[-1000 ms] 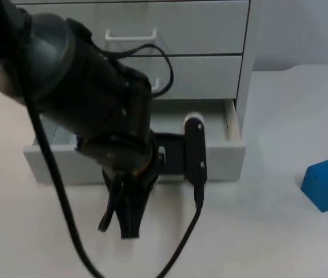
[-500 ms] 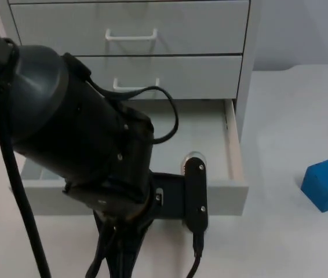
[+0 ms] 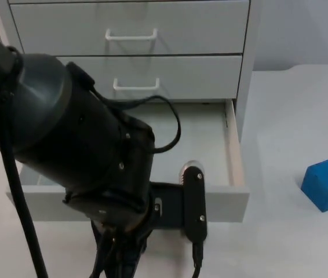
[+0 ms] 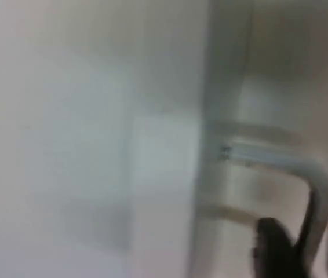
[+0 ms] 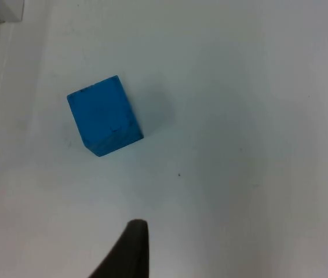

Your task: Open the drawer with the left hand, place the block into the drawer with the right hand, then close the drawer with the left hand.

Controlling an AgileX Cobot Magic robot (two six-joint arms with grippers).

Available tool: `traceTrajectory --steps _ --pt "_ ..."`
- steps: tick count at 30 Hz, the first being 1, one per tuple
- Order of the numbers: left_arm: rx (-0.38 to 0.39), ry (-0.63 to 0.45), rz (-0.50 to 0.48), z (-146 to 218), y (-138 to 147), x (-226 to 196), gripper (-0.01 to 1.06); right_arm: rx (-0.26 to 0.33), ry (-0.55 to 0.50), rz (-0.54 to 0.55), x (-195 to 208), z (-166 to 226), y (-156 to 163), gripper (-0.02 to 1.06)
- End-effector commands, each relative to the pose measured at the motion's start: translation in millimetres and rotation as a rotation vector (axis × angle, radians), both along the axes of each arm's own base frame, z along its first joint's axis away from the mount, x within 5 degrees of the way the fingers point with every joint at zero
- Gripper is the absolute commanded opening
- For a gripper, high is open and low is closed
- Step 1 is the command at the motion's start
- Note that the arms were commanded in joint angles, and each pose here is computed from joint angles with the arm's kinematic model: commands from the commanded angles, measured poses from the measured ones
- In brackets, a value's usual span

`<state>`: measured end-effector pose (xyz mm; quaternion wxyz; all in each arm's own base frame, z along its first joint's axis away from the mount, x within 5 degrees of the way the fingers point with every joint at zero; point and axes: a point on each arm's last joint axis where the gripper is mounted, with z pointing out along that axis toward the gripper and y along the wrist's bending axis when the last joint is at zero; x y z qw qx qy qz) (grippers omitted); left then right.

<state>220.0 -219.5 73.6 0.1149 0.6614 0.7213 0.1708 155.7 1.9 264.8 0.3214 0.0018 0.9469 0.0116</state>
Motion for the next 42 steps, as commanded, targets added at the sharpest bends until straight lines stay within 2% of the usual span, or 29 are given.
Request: traceTrajectory --steps 1,3,4,5,7,12,19,23,24,28,33,39,42 --pt "-0.014 0.038 0.064 -6.4 2.6 -7.1 0.43 -0.002 -0.009 -0.004 0.1 1.8 -0.9 1.05" --pt "-0.024 0.028 0.064 -1.6 2.1 -6.5 0.65 -0.002 -0.009 -0.004 0.1 1.8 -0.9 1.05" --pt "-0.030 0.025 0.064 0.4 1.9 -6.3 0.72 -0.002 -0.009 -0.004 0.1 1.8 -0.9 1.05" --pt "-0.030 0.025 0.064 0.4 1.9 -6.3 0.72 -0.002 -0.009 -0.004 0.1 1.8 -0.9 1.05" --pt "-0.047 0.010 0.068 8.2 1.3 -5.8 0.80 -0.002 -0.009 -0.004 0.1 1.8 -0.9 1.05" --pt "-0.121 -0.011 0.122 31.2 0.6 -6.9 0.81 -0.002 -0.009 -0.004 0.1 1.8 -0.9 1.05" --pt "-0.169 0.005 0.165 62.2 5.0 -14.0 0.81 -0.002 -0.009 -0.004 0.1 1.8 -0.9 1.05" --pt "-0.281 -0.005 0.198 95.6 7.7 -21.0 0.81 -0.002 -0.009 -0.004 0.1 1.8 -0.9 1.05" --pt "-0.281 -0.005 0.198 95.6 7.7 -21.0 0.81 -0.002 -0.009 -0.004 0.1 1.8 -0.9 1.05" --pt "-0.373 -0.025 0.222 119.4 10.8 -26.1 0.81 -0.001 -0.007 -0.004 0.0 1.7 -0.9 1.05" --pt "-0.402 -0.035 0.245 132.0 15.7 -29.4 0.81 -0.001 0.002 -0.004 -0.7 1.2 -0.9 1.05" --pt "-0.402 -0.047 0.256 140.9 21.0 -32.2 0.81 0.003 0.005 -0.005 -0.9 1.0 -0.6 1.05" --pt "-0.430 -0.067 0.328 148.7 32.9 -25.2 0.81 0.003 0.005 -0.005 -0.9 1.0 -0.6 1.05"
